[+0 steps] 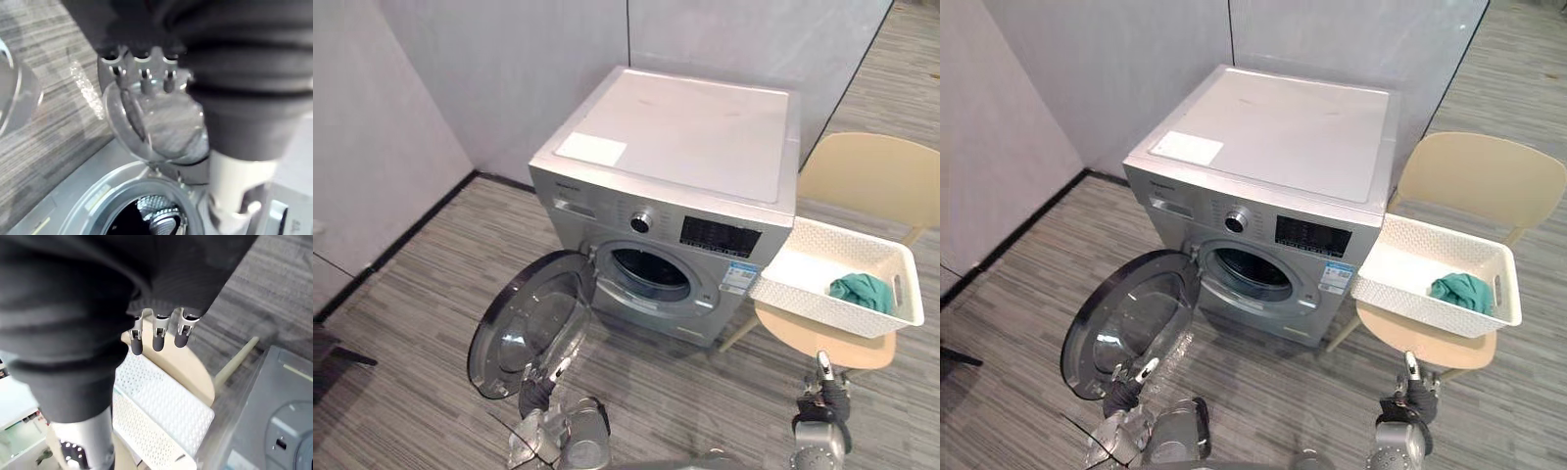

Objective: Pick up the laundry basket with both hands and put the clothes into the washing machine.

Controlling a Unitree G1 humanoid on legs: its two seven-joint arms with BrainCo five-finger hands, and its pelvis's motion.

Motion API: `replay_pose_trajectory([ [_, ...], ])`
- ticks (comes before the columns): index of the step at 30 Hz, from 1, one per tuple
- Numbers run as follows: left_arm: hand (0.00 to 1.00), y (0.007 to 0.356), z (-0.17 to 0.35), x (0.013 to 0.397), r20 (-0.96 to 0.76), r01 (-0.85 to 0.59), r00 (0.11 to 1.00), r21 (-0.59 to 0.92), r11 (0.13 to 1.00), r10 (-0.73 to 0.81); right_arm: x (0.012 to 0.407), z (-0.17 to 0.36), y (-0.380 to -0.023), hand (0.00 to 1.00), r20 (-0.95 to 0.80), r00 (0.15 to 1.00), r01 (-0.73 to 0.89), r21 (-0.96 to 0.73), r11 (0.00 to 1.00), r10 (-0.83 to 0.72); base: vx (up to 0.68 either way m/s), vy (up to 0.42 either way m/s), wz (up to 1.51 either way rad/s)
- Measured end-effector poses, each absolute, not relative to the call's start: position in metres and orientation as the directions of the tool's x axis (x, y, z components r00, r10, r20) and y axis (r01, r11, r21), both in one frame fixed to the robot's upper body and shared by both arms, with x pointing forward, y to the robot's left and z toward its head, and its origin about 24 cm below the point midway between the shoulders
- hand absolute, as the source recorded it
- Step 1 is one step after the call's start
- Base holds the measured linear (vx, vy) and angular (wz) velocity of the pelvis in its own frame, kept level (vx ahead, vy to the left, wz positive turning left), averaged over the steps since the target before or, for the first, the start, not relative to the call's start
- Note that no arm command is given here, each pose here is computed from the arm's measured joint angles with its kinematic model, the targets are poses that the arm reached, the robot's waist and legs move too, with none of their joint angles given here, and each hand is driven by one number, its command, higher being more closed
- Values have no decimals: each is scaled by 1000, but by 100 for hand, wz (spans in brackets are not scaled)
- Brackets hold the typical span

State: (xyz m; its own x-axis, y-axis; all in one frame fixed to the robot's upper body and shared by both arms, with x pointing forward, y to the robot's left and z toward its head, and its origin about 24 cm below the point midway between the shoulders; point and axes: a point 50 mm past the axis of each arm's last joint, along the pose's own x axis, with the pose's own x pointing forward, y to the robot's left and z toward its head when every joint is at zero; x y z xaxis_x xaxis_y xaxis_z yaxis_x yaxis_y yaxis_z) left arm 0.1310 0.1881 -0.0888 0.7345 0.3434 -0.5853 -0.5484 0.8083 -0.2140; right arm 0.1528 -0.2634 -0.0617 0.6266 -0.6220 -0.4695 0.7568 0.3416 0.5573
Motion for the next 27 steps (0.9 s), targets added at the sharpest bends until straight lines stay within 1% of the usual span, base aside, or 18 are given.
replay_pose_trajectory([
  [2, 0, 189, -90, 125, -595, -556, 724, -207, 805, 348, 162, -56, -265, 0, -442, 652, 739, 553, 384, -616, 128, 79, -16],
  [4, 0, 195, -91, 118, -599, -588, 705, -195, 785, 380, 180, -51, -256, 0, -417, 708, 695, 558, 454, -571, 185, 113, -47],
  [5, 0, 199, -90, 119, -593, -602, 701, -193, 775, 397, 189, -52, -244, 0, -421, 735, 671, 570, 475, -532, 190, 53, -31],
  [6, 0, 202, -87, 122, -579, -606, 706, -197, 771, 408, 192, -51, -240, 0, -418, 746, 659, 574, 486, -518, 298, 40, -25],
  [8, 0, 205, -81, 125, -554, -607, 718, -204, 768, 421, 211, -48, -217, 0, -412, 801, 598, 596, 536, -435, 242, 17, -23],
  [10, 0, 202, -76, 133, -531, -582, 745, -220, 783, 404, 216, -48, -205, 0, -416, 815, 579, 603, 549, -402, 233, 36, -16],
  [13, 0, 199, -75, 137, -522, -563, 759, -226, 795, 389, 202, -58, -204, 0, -456, 801, 599, 580, 553, -388, 198, 32, -26],
  [16, 0, 200, -72, 143, -507, -551, 771, -226, 803, 386, 202, -58, -201, 0, -455, 808, 588, 585, 559, -373, 127, -5, -32],
  [19, 0, 201, -73, 144, -510, -531, 776, -207, 822, 372, 199, -68, -193, 0, -499, 801, 590, 560, 582, -331, 100, -98, -1],
  [23, 0, 203, -77, 143, -523, -532, 767, -194, 824, 372, 195, -70, -202, 0, -504, 787, 608, 536, 586, -355, 57, -329, 23],
  [27, 0, 204, -82, 147, -542, -526, 758, -180, 831, 363, 180, -73, -222, 0, -520, 738, 671, 503, 545, -429, 87, -485, 60],
])
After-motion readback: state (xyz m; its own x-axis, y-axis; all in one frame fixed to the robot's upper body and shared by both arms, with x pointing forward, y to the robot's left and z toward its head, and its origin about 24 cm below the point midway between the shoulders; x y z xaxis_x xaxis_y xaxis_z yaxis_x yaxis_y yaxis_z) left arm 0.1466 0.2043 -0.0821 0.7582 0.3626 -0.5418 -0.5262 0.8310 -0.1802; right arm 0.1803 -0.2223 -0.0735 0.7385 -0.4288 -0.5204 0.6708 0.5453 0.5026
